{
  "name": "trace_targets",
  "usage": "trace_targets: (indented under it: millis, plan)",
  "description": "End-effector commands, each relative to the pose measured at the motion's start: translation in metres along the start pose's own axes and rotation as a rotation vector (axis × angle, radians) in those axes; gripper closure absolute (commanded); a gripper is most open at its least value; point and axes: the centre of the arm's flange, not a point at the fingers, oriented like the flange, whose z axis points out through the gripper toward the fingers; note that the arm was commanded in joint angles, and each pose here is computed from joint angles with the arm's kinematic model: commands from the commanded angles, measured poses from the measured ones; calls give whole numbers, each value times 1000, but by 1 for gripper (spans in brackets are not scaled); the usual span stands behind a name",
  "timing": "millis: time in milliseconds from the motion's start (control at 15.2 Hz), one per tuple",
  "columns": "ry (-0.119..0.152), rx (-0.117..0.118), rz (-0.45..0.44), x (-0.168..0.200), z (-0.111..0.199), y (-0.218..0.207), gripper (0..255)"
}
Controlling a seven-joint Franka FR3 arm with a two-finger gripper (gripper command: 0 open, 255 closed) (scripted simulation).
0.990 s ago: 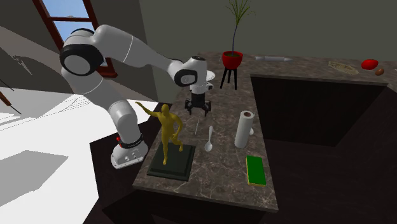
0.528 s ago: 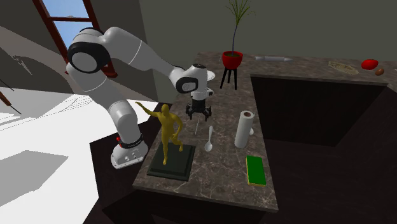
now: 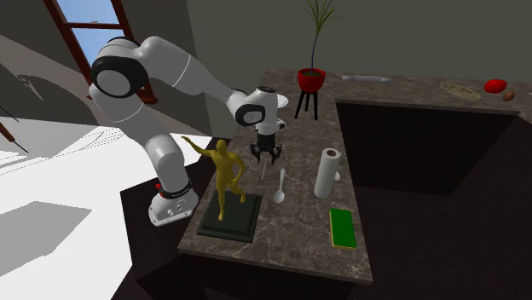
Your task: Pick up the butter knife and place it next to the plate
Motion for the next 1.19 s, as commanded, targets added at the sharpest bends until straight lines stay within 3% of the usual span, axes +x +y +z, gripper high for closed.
trace_targets:
  millis: [0, 528, 1122]
  plan:
    - [0, 0, 0, 0, 0, 0, 255]
    - [0, 0, 0, 0, 0, 0, 255]
    - [0, 0, 0, -2, -47, 0, 255]
